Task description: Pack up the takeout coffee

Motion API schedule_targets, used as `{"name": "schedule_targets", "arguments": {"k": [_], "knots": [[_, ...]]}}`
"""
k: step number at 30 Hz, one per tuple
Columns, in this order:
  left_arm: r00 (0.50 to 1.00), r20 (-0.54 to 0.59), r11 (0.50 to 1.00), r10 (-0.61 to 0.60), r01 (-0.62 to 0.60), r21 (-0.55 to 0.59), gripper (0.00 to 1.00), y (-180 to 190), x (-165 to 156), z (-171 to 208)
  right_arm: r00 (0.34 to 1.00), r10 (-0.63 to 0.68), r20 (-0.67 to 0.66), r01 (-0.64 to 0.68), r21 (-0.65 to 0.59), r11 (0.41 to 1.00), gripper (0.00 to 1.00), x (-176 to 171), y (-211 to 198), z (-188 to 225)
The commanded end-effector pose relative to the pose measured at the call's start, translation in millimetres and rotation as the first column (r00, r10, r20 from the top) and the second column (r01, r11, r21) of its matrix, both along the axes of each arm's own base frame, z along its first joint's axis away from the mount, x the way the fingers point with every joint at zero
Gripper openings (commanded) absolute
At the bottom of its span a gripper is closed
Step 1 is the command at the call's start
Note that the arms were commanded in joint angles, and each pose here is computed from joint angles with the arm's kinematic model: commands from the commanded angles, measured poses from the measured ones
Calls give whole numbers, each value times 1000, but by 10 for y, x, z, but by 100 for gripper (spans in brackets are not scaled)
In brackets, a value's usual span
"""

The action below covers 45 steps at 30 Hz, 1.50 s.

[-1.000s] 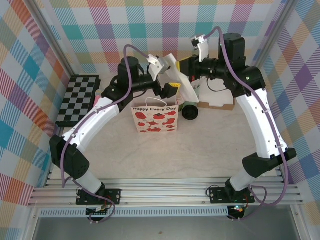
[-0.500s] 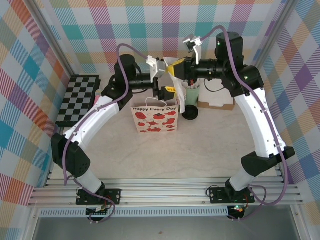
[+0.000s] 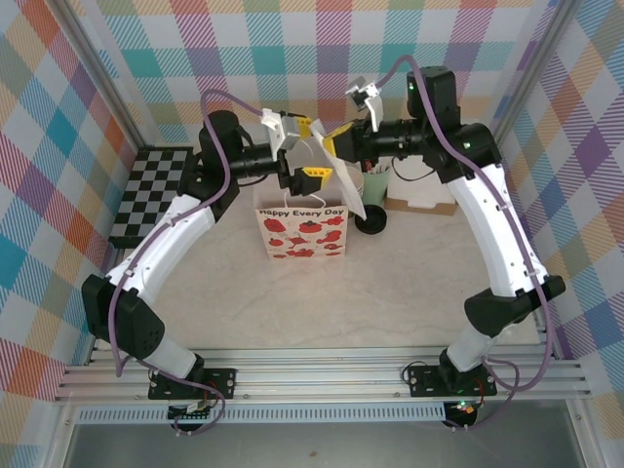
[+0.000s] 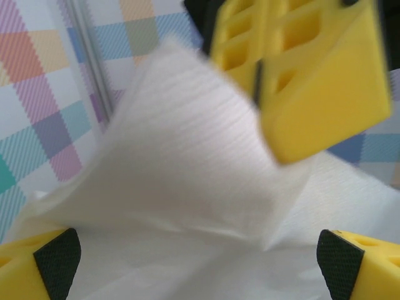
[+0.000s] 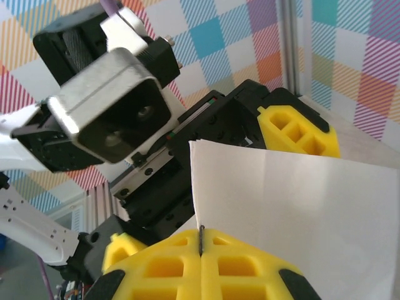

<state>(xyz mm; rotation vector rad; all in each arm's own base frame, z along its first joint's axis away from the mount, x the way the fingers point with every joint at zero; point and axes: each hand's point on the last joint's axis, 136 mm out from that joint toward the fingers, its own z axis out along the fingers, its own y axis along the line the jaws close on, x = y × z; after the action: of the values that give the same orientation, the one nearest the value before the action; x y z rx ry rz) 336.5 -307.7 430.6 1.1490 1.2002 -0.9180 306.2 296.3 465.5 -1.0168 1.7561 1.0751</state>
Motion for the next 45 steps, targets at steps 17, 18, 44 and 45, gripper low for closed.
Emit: {"name": "schedule_targets", "arguments": {"k": [17, 18, 44, 45], "knots": [[998, 52, 998, -34, 31, 53, 27, -29, -175, 135, 990, 144, 3, -144, -7, 989, 0, -101, 242, -11], [998, 51, 998, -26, 23, 52, 24, -22, -167, 135, 990, 141, 4, -141, -9, 990, 0, -103, 236, -10], [895, -268, 924, 356, -380, -42, 0, 331, 91, 306, 963, -182, 200, 214, -150, 965, 98, 259, -177, -407], [896, -277, 927, 348, -373, -42, 0, 315, 60, 317, 959, -183, 217, 217, -144, 965, 96, 302, -159, -420]]}}
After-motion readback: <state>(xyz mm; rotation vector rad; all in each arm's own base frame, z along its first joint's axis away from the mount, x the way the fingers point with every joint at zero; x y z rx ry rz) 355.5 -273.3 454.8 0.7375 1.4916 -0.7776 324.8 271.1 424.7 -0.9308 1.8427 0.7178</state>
